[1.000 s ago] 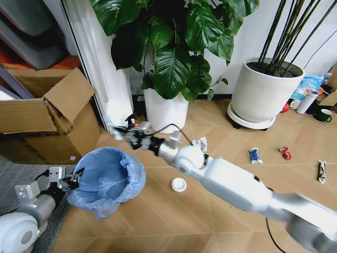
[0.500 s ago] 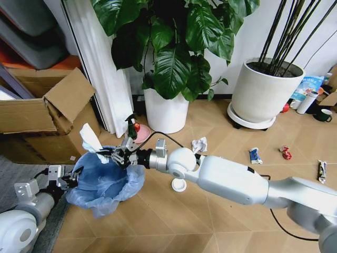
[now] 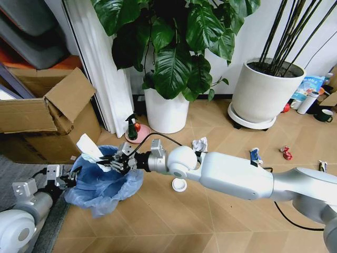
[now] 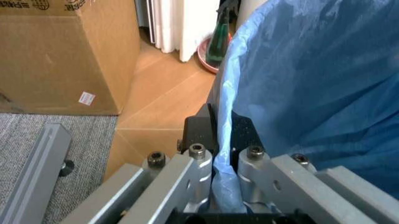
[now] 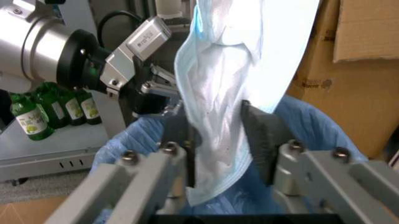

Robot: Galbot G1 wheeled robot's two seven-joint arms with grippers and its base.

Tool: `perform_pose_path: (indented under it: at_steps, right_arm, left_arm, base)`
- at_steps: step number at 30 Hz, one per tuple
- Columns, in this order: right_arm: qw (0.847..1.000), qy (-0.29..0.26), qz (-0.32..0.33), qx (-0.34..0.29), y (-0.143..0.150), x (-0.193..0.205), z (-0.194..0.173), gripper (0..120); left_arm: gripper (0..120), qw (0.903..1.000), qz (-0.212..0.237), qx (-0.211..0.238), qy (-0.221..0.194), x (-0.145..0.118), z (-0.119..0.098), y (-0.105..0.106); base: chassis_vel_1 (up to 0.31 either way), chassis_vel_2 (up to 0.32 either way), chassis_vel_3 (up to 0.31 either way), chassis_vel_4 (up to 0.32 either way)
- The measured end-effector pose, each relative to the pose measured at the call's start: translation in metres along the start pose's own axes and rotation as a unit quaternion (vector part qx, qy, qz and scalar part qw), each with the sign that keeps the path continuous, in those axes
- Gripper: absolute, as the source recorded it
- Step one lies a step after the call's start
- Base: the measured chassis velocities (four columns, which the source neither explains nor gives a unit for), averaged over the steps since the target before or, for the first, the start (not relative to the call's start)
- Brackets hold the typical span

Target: Pick up the trash bin and place the garbage on the floor into it.

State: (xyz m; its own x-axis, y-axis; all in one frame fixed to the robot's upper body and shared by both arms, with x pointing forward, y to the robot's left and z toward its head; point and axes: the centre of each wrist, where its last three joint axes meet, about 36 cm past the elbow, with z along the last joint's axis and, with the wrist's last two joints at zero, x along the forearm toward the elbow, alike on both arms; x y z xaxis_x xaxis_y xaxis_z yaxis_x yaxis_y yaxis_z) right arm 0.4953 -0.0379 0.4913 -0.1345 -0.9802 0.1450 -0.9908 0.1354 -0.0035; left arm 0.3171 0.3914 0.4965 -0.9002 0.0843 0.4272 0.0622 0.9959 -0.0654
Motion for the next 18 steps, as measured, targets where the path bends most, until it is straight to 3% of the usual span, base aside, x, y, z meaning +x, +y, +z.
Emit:
perform_pose_path:
  at_steps: [2, 4, 18]
  right_arm:
    - [1.000, 0.002, 0.003, 0.000, -0.001, 0.004, 0.000, 39]
    - [1.000, 0.003, 0.004, 0.000, -0.001, 0.005, 0.000, 42]
    - [0.999, -0.013, 0.039, -0.008, -0.005, 0.028, -0.007, 95]
  left_arm:
    - [0, 1.0000, 0.000, 0.000, 0.000, 0.000, 0.000, 0.000]
    - [0, 1.0000, 0.000, 0.000, 0.000, 0.000, 0.000, 0.000]
    - [0, 1.0000, -0.003, 0.001, 0.000, 0.000, -0.003, 0.002]
  base:
    - [0.000, 0.000, 0.000, 0.000]
    - [0.000, 0.000, 0.000, 0.000]
    - [0.000, 0.000, 0.000, 0.000]
